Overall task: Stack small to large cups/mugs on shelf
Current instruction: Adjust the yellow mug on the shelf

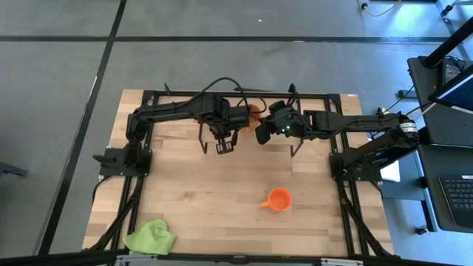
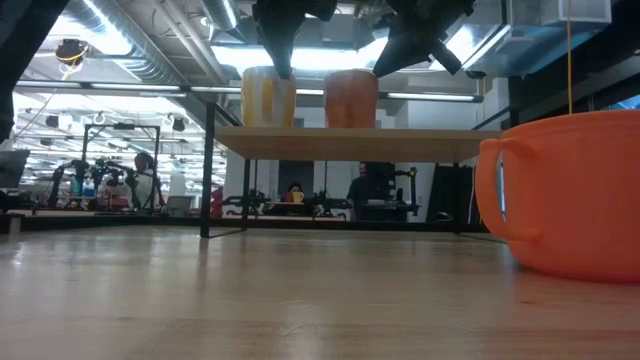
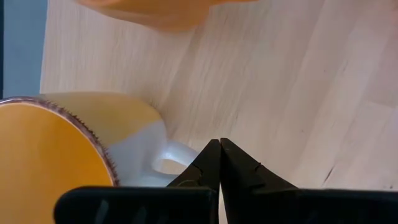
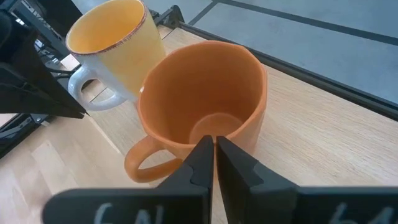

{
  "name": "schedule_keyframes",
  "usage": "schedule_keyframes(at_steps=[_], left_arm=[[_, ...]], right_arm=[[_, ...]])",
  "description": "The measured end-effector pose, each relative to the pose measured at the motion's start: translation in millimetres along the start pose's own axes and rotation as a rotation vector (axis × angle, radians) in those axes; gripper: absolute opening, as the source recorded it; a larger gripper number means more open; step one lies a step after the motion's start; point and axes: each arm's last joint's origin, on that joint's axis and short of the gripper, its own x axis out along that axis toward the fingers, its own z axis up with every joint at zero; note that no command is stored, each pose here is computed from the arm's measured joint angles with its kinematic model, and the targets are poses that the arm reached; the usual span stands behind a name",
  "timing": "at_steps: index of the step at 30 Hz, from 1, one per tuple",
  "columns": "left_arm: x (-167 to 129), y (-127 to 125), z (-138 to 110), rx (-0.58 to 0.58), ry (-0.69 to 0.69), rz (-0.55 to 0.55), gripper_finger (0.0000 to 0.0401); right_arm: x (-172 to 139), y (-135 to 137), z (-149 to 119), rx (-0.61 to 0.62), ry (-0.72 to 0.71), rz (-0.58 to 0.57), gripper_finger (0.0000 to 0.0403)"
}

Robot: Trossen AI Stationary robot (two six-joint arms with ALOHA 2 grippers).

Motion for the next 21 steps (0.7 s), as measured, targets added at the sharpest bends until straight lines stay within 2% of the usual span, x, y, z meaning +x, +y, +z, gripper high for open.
schedule_keyframes(at_steps=[14, 21], left_arm=[[-4, 0, -2, 0.005, -0.009, -0.003, 0.0], [-30, 5, -14, -0.008, -0.078, -0.039, 0.0]], right_arm=[[0, 0, 0, 0.0, 0.006, 0.007, 0.0021], [0, 0, 0, -0.001, 0.006, 0.008, 0.0021]])
